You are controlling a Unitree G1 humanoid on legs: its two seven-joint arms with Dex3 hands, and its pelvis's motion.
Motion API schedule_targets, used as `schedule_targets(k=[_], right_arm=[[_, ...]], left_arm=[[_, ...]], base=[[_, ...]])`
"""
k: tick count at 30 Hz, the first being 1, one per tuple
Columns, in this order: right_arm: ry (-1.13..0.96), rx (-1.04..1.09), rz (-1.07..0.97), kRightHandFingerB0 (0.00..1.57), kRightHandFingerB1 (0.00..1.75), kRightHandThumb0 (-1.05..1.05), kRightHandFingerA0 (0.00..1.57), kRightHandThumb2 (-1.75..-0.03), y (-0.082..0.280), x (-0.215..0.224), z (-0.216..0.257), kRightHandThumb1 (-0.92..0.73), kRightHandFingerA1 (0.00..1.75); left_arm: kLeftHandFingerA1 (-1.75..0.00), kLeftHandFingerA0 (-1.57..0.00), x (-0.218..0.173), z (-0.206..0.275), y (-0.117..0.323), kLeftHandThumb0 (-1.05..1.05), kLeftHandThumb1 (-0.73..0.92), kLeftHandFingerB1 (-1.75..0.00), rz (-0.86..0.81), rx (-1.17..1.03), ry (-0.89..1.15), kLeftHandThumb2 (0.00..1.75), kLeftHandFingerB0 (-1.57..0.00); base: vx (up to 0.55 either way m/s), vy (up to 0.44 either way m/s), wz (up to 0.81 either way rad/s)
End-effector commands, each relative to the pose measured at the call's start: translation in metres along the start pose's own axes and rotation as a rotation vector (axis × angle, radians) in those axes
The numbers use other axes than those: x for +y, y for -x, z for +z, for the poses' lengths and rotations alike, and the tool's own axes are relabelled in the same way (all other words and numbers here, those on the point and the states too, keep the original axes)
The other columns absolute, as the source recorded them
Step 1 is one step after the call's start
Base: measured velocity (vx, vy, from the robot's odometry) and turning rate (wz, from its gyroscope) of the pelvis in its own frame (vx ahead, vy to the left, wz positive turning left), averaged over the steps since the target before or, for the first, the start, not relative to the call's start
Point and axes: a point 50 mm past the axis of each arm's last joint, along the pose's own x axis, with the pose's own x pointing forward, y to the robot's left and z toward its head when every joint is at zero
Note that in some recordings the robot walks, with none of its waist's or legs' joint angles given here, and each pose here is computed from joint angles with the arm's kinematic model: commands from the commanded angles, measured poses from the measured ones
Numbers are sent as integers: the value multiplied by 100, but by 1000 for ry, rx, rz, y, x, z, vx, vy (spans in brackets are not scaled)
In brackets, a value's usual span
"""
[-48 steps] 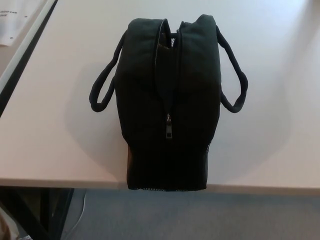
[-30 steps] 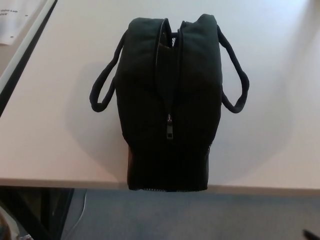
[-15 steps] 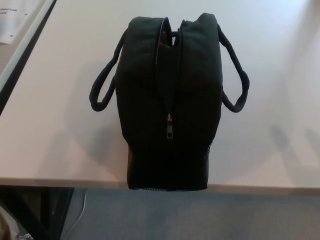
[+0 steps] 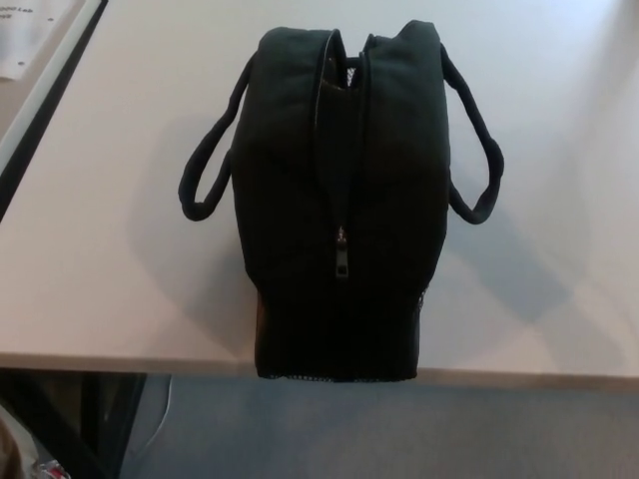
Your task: A lunch bag is kept on the middle of the desk and the robot uses both its hands to grab the opening of the bag from the left and right and moves its hands away from each other to spread the bag open
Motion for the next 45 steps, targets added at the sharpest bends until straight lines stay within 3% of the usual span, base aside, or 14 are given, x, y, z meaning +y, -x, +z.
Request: schedule_targets(k=[1, 2, 3, 13, 16, 19, 21, 22, 31, 38, 41, 43, 44, 45], right_arm=[[164, -309, 465, 17, 38, -39, 23, -60, -106, 88, 68, -37, 36], [168, -325, 484, 17, 38, -39, 23, -60, -109, 96, 74, -37, 36], [155, -346, 525, 15, 31, -31, 23, -54, -109, 109, 81, -44, 30], [286, -651, 774, 8, 31, -37, 24, -55, -67, 200, 129, -44, 34], [274, -681, 799, 7, 28, -32, 25, -57, -54, 212, 131, -48, 36], [332, -725, 808, 9, 26, -16, 26, -57, -48, 217, 131, -49, 34], [425, -778, 824, 8, 21, -23, 23, -60, -46, 222, 130, -46, 37], [434, -787, 846, 9, 32, -22, 26, -55, -42, 224, 129, -48, 35], [479, -880, 947, 1, 30, -30, 27, -55, -16, 235, 121, -51, 36], [472, -913, 950, 10, 28, -34, 34, -57, -5, 240, 118, -53, 33], [499, -934, 965, 11, 26, -37, 30, -58, -3, 240, 117, -53, 35], [497, -949, 967, 22, 30, -43, 35, -58, -1, 240, 115, -56, 34], [468, -937, 964, 48, 37, -48, 55, -59, -1, 240, 116, -61, 40], [433, -922, 961, 48, 37, -48, 55, -59, 0, 240, 117, -61, 40]], left_arm=[[-52, -17, -95, 80, -19, -2, 36, -50, -500, -640, -115, 89, -6], [-52, -17, -105, 84, -14, -2, 36, -50, -541, -670, -127, 89, -6], [-36, -31, -118, 91, -7, -1, 52, -36, -572, -704, -114, 65, -17], [-37, -36, -189, 151, 47, 5, 44, -36, -665, -973, 52, 72, -29], [-40, -46, -195, 163, 57, -9, 48, -37, -668, -1040, 87, 57, -48], [-44, -50, -197, 169, 63, -10, 45, -41, -642, -1081, 114, 59, -58], [-44, -53, -199, 172, 67, -6, 45, -43, -615, -1110, 133, 59, -66], [-44, -56, -201, 174, 70, -11, 49, -48, -623, -1110, 144, 56, -75], [-45, -61, -205, 176, 83, -24, 47, -56, -637, -1108, 190, 55, -79], [-40, -55, -213, 185, 82, -17, 50, -62, -595, -1100, 197, 56, -77], [-41, -52, -216, 190, 79, -12, 53, -77, -539, -1094, 198, 56, -72], [-40, -57, -215, 195, 74, -14, 51, -79, -487, -1074, 227, 56, -76], [-40, -57, -215, 197, 73, -14, 51, -83, -457, -1072, 245, 56, -81], [-40, -57, -215, 200, 70, -14, 51, -83, -420, -1069, 268, 56, -81]], base=[[0, 0, 0], [0, 0, 0], [0, 0, 0], [0, 0, 0], [0, 0, 0], [0, 0, 0], [0, 0, 0], [0, 0, 0], [0, 0, 0], [0, 0, 0], [0, 0, 0], [0, 0, 0], [0, 0, 0], [0, 0, 0]])
